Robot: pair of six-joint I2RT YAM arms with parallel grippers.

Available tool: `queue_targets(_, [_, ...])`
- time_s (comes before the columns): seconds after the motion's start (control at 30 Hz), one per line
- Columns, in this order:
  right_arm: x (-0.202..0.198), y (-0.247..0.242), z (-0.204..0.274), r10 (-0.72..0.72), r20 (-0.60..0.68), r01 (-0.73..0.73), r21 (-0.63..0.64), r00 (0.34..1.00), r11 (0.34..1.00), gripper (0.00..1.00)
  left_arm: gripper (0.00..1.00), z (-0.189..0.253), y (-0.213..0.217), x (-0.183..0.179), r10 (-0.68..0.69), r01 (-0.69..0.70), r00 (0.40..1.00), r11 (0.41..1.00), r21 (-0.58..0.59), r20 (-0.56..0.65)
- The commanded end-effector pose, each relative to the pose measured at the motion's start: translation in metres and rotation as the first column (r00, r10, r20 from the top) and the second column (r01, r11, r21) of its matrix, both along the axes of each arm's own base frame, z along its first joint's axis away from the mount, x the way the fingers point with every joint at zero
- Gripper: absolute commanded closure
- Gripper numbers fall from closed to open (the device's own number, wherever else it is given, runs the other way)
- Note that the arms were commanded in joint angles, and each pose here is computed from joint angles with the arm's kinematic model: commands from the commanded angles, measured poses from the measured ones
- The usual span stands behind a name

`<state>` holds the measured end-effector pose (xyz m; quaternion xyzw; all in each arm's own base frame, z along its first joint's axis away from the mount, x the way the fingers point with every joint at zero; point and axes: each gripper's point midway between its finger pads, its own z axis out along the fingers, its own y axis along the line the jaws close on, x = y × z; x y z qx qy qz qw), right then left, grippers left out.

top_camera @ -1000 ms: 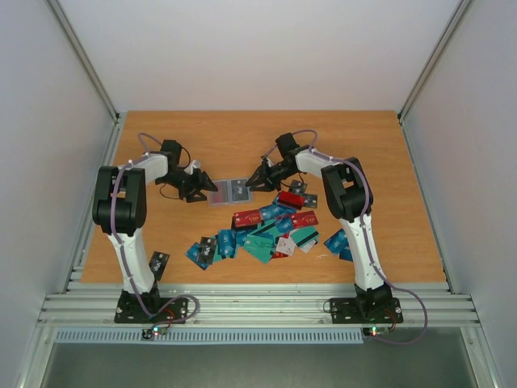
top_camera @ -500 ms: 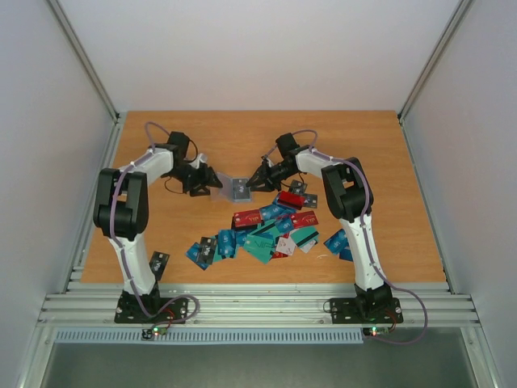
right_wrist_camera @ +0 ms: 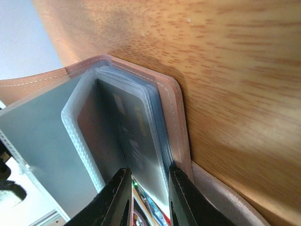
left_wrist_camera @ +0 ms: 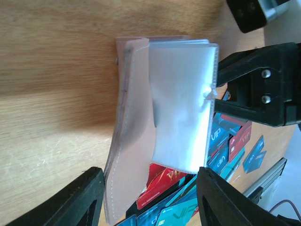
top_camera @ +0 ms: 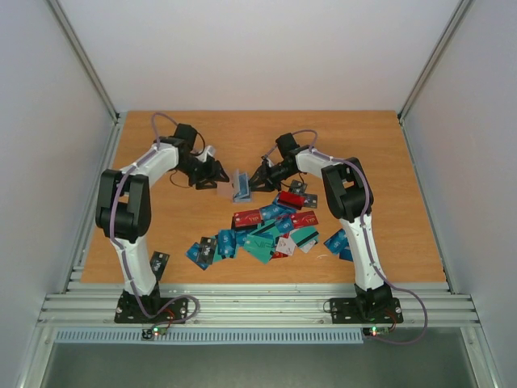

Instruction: Put the credit cards into the card holder

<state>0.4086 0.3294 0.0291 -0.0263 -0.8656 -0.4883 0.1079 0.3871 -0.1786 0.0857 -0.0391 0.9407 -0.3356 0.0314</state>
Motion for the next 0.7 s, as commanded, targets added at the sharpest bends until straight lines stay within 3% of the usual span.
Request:
queue_targets(0.0, [-0.022,-0.011,-0.037,-0.015,-0.085,0.003,-0.137,0.996,0.991,0.76,0.44,0.012,-0.013,0.007,-0.045,0.046,0.998,0.999,-0.019,0.048])
queue_targets(0.67, [-0.018,-0.016,-0.014,-0.015,-0.023,0.011,-0.179,1.000,0.984,0.77,0.45,0.028,-0.039,0.016,-0.095,0.099,0.994,0.993,-0.063,0.063])
